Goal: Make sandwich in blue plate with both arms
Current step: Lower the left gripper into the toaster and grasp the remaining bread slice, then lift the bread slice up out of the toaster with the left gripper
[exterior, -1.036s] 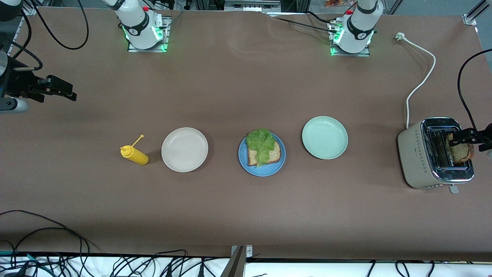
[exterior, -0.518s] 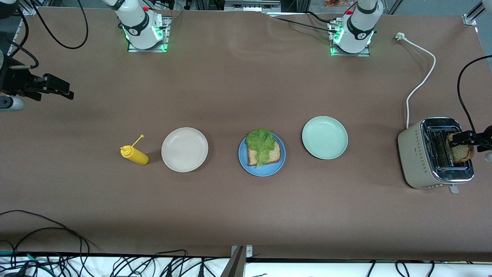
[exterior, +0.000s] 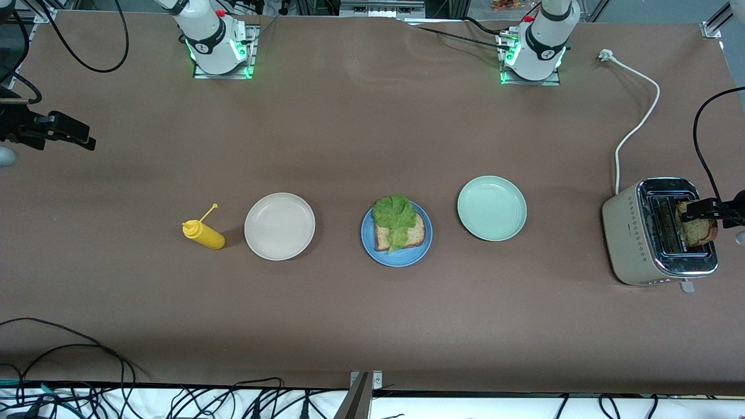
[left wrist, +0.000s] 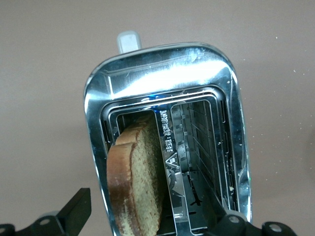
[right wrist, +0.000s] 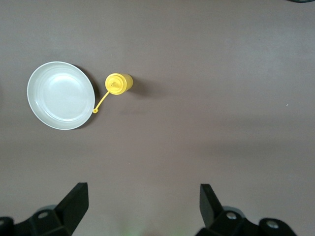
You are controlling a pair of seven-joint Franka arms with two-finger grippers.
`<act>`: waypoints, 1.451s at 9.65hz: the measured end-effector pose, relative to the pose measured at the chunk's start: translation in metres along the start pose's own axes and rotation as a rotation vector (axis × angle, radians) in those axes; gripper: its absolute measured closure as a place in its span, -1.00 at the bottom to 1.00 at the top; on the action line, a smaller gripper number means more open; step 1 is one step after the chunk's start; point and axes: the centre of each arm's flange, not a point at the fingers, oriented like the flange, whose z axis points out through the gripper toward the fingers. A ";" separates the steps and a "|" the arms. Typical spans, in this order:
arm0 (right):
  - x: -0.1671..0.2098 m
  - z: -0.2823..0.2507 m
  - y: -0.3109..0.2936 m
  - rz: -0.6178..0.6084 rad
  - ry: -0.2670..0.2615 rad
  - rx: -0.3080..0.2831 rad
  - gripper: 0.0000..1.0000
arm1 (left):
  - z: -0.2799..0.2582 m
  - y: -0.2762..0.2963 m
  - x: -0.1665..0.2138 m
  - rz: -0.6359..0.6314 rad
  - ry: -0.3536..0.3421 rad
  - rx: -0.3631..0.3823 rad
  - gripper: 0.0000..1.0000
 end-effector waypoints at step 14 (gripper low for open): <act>0.001 0.000 0.017 0.031 0.007 -0.002 -1.00 | -0.014 -0.005 0.002 0.045 0.025 0.014 0.78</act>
